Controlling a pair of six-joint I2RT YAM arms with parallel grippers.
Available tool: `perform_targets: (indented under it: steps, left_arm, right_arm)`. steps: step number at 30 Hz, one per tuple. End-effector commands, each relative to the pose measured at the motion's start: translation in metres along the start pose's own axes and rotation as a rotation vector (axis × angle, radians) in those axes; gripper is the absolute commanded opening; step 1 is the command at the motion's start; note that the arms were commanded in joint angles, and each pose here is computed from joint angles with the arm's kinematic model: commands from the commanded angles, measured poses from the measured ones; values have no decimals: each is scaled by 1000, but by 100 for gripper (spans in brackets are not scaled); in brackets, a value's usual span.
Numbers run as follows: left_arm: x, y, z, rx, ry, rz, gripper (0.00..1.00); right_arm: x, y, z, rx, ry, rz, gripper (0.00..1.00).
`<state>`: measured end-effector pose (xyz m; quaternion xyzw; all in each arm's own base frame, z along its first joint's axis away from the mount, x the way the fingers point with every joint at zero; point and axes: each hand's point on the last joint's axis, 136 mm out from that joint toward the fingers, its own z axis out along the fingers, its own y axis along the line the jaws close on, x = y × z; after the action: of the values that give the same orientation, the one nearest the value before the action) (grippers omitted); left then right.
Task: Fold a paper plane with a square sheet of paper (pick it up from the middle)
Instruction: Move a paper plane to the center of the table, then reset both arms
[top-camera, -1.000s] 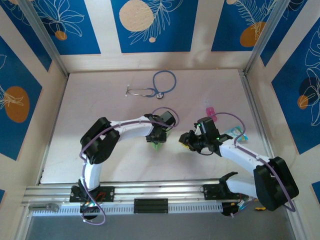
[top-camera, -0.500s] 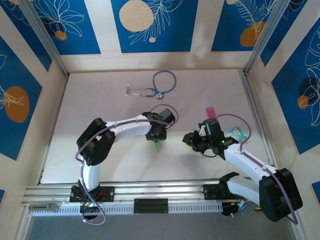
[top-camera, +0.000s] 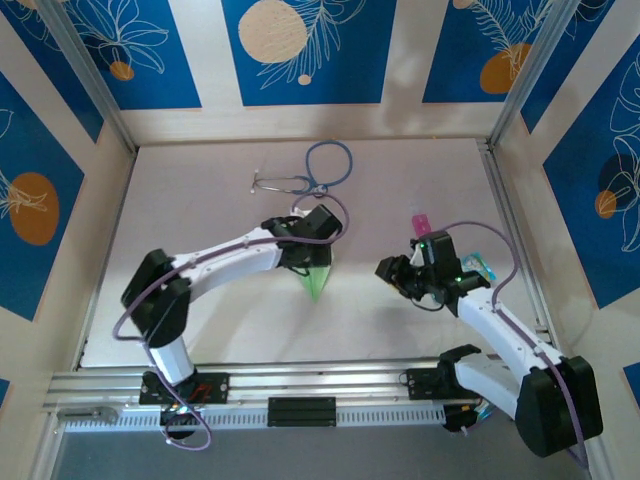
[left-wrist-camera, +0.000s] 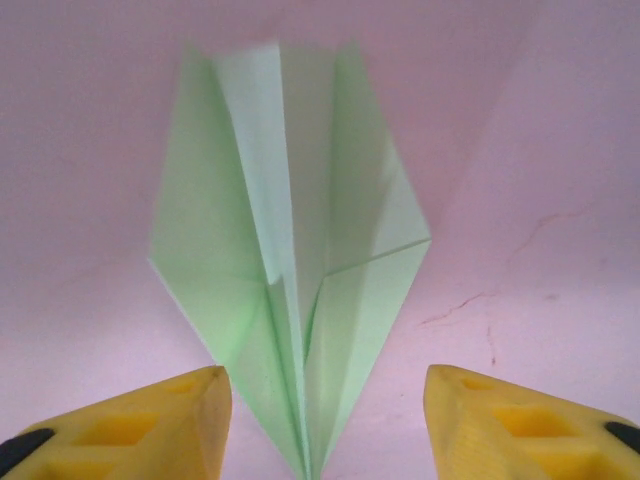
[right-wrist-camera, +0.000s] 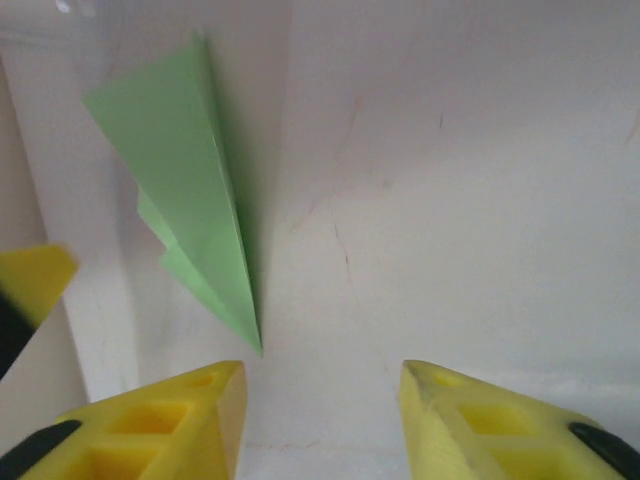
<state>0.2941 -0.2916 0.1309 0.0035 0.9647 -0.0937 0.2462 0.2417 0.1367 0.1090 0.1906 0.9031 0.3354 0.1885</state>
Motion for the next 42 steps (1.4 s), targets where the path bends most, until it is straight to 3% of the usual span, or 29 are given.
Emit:
perform_targets:
  steps: [1,5,9,11,14,19,22,28,29,31,32,33,34,38,40,42]
  left_arm:
    - [-26,25,-36,-48,-170,50,62]
    - [-42,71,-64,-139,-327,106,76]
    - [-50,140,-69,-225,-402,80,92]
    - [-52,176,-66,-286,-426,71,95]
    - [-51,228,-62,-387,-424,38,100]
    - [-44,285,-28,-391,-368,-55,100]
    - [-54,293,-19,-396,-400,17,100]
    - [-74,293,-2,-408,-576,158,100]
    - [-76,292,2,-403,-596,177,100]
    - [-82,288,8,-384,-663,192,100]
    - [-88,284,9,-353,-685,179,100]
    - [-92,277,13,-314,-713,218,100]
    - [-92,276,21,-305,-684,219,100]
    - [-83,273,30,-189,-697,219,100]
    - [-79,277,24,-197,-807,206,100]
    - [-78,296,24,-246,-757,112,100]
  right_arm:
    - [-38,1,-28,99,-148,-153,48]
    - [-92,-11,-41,254,-336,-328,53]
    - [-140,-29,-45,432,-489,-489,58]
    - [-155,-44,-34,468,-535,-543,59]
    - [-164,-48,-12,394,-549,-619,60]
    - [-164,-28,13,225,-609,-809,59]
    - [-163,-21,20,167,-623,-840,58]
    - [-151,-32,29,68,-681,-873,58]
    - [-157,-33,25,87,-735,-853,59]
    - [-171,-51,23,202,-709,-737,62]
    - [-187,-61,20,255,-734,-660,74]
    - [-186,-61,18,254,-733,-658,95]
    - [-187,-64,18,271,-731,-649,99]
    - [-188,-64,16,293,-751,-650,99]
    - [-187,-63,16,296,-756,-655,99]
    - [-188,-63,16,301,-758,-655,99]
